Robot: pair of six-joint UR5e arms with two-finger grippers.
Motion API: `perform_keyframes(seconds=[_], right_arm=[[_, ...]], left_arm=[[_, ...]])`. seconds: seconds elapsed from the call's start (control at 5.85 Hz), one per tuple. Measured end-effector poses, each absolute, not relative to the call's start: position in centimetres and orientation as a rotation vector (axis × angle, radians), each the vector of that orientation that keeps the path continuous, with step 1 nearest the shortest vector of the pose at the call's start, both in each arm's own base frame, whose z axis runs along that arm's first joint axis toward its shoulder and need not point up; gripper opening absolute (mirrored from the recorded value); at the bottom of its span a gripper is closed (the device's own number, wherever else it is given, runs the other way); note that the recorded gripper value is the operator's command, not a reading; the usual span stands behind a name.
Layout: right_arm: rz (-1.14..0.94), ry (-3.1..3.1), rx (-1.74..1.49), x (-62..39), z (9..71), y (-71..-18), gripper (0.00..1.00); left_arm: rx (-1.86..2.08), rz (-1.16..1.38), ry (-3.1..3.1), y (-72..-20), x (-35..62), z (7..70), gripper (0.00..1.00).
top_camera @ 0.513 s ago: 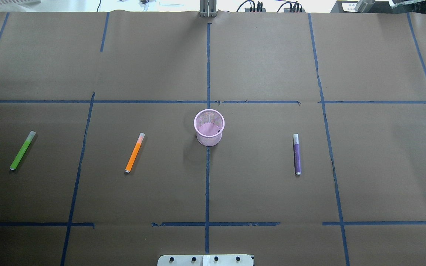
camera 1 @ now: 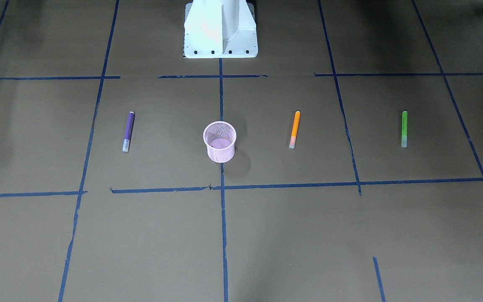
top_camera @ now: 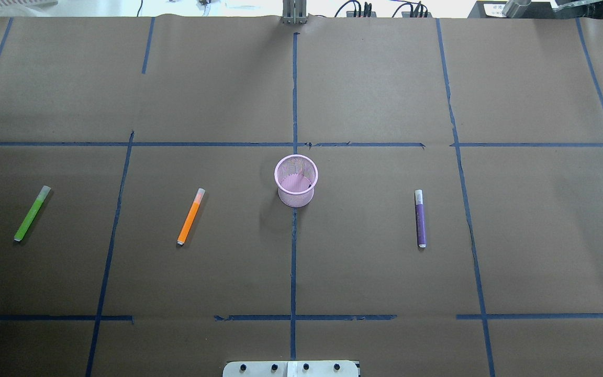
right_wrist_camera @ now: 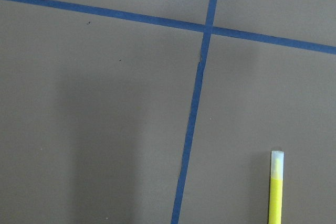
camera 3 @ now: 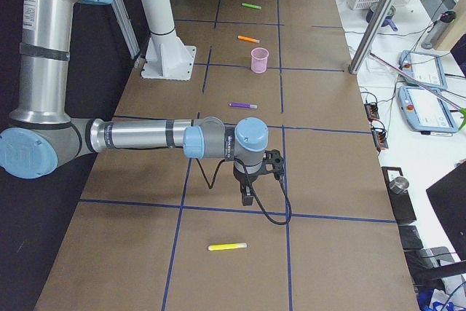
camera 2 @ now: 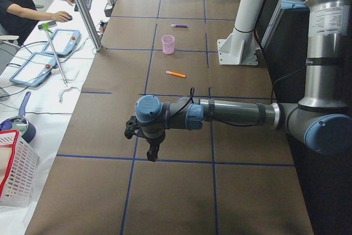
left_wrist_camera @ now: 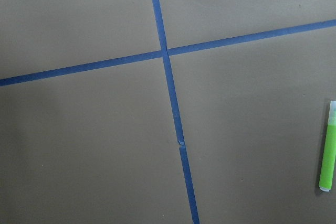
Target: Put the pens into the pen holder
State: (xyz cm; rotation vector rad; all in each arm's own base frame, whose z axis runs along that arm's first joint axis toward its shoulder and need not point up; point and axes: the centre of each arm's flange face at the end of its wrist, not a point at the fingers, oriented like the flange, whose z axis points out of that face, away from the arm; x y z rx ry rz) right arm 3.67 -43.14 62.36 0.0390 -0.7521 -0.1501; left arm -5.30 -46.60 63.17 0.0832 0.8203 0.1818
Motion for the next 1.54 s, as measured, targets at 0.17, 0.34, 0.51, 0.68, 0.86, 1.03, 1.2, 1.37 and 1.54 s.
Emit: perform_keyframes(seconds=[0.17, 0.34, 0.51, 0.68, 0.86, 1.03, 1.2, 1.37, 1.54], right_arm=[[-0.146, -0.752, 0.037, 3.7, 62.4, -43.1, 1.0], [-0.146, -0.763, 0.038, 3.6, 62.2, -43.1, 1.0], [-0.148, -0.783, 0.039, 3.4, 62.0, -43.1, 1.0], [-0.152, -0.797, 0.043, 3.2, 61.8, -43.2, 1.0], [-0.156, -0.808, 0.046, 3.0, 61.5, -43.4, 1.0], [-0.163, -0.818, 0.047, 2.7, 61.2, -43.5, 1.0], [-0.171, -0.822, 0.047, 2.3, 61.0, -43.7, 1.0], [-0.182, -0.823, 0.044, 1.8, 61.0, -43.7, 1.0], [-0.195, -0.823, 0.039, 1.2, 60.9, -43.8, 1.0]], left_arm=[[0.082, 0.184, 0.823, -46.1, -5.3, 63.5, 1.0], [0.079, 0.182, 0.825, -45.5, -5.3, 64.0, 1.0], [0.094, 0.188, 0.825, -45.2, -5.3, 64.0, 1.0], [0.121, 0.199, 0.824, -44.6, -5.3, 64.2, 1.0], [0.148, 0.214, 0.823, -43.9, -5.1, 64.6, 1.0], [0.17, 0.227, 0.824, -44.1, -4.0, 64.2, 1.0], [0.169, 0.252, 0.836, -45.6, -0.1, 62.6, 1.0], [0.148, 0.294, 0.857, -47.3, 5.9, 60.2, 1.0], [0.123, 0.341, 0.875, -48.8, 11.9, 57.6, 1.0]])
